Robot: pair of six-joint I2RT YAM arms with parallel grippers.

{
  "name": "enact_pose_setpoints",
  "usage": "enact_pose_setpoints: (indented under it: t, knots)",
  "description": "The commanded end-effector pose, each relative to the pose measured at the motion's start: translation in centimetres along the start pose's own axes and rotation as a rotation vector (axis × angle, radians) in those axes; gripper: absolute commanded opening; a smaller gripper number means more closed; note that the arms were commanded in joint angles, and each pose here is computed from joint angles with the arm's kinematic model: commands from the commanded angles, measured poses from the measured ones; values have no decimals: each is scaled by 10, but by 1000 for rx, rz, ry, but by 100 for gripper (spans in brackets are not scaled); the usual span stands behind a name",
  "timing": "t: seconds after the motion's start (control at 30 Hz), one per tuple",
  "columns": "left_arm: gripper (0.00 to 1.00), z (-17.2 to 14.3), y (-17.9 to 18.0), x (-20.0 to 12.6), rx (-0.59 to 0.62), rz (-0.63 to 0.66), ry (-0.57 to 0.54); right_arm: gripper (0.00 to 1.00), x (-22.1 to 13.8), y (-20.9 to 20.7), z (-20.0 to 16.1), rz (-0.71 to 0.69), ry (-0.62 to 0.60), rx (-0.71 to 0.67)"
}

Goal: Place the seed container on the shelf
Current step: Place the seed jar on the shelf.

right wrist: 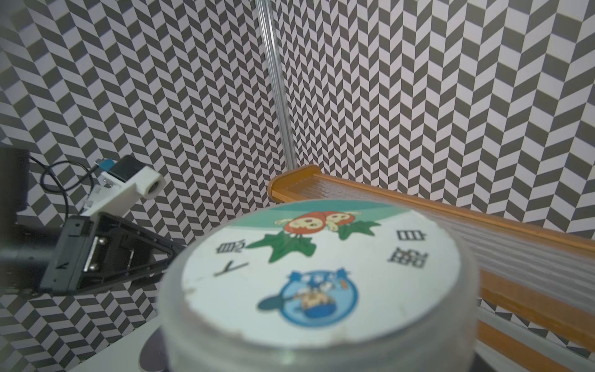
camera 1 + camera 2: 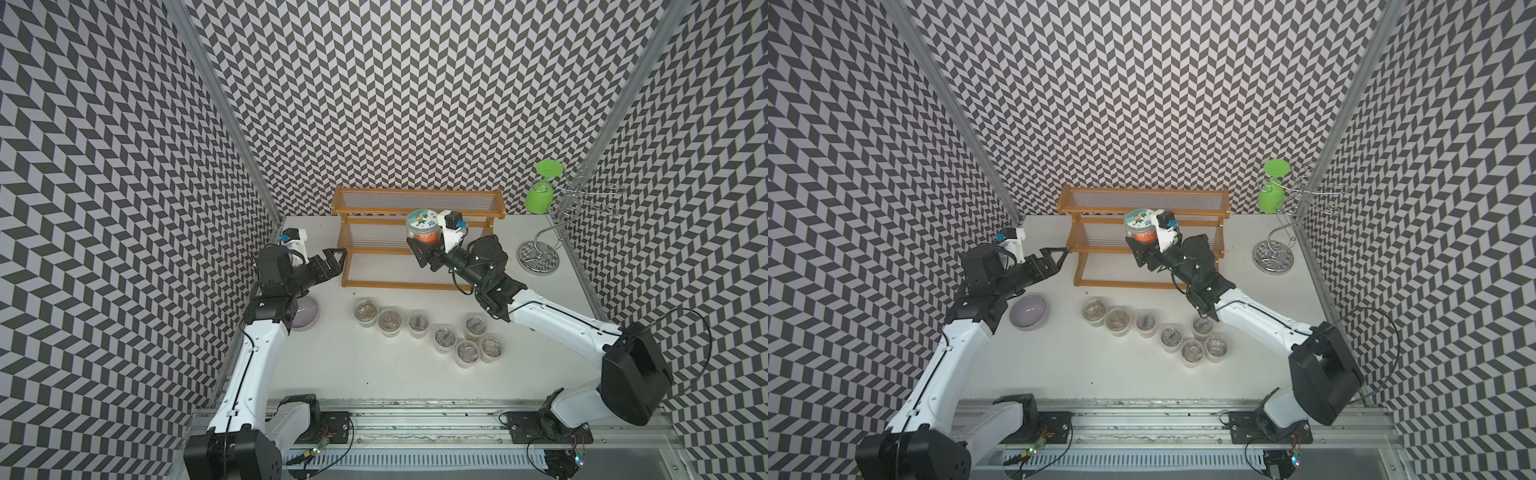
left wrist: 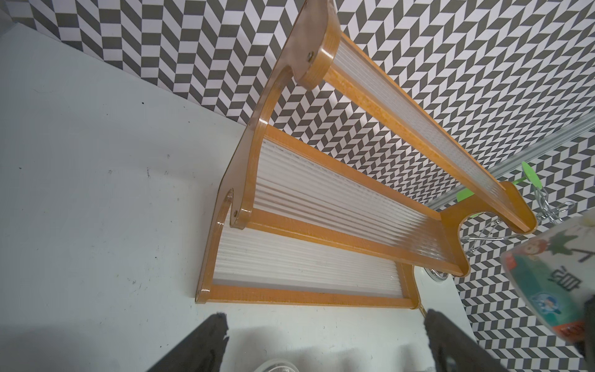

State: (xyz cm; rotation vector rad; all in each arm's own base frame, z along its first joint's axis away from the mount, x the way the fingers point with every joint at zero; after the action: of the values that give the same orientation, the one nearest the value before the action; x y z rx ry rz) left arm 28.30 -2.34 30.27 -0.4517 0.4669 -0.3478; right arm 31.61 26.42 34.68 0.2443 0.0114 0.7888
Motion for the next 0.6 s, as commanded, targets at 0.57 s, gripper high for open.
enact_pose_setpoints:
  t: [0.57]
  knots:
    - [100, -12, 5, 1, -17, -19, -30, 81, 49, 12, 51, 35, -121, 39]
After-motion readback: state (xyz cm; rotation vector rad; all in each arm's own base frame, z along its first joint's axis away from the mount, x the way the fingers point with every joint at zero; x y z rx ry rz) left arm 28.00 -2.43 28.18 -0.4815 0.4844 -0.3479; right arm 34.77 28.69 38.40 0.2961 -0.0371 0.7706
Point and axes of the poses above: each gripper's point midway between its finger pads, its own x axis out along the fingers, its own y axis along the line the jaws close on, z = x × y, the point moved 8 cm from there along -x, back along the fingers, and after that the axes turned 7 degrees about x, right-handed, at the moved point
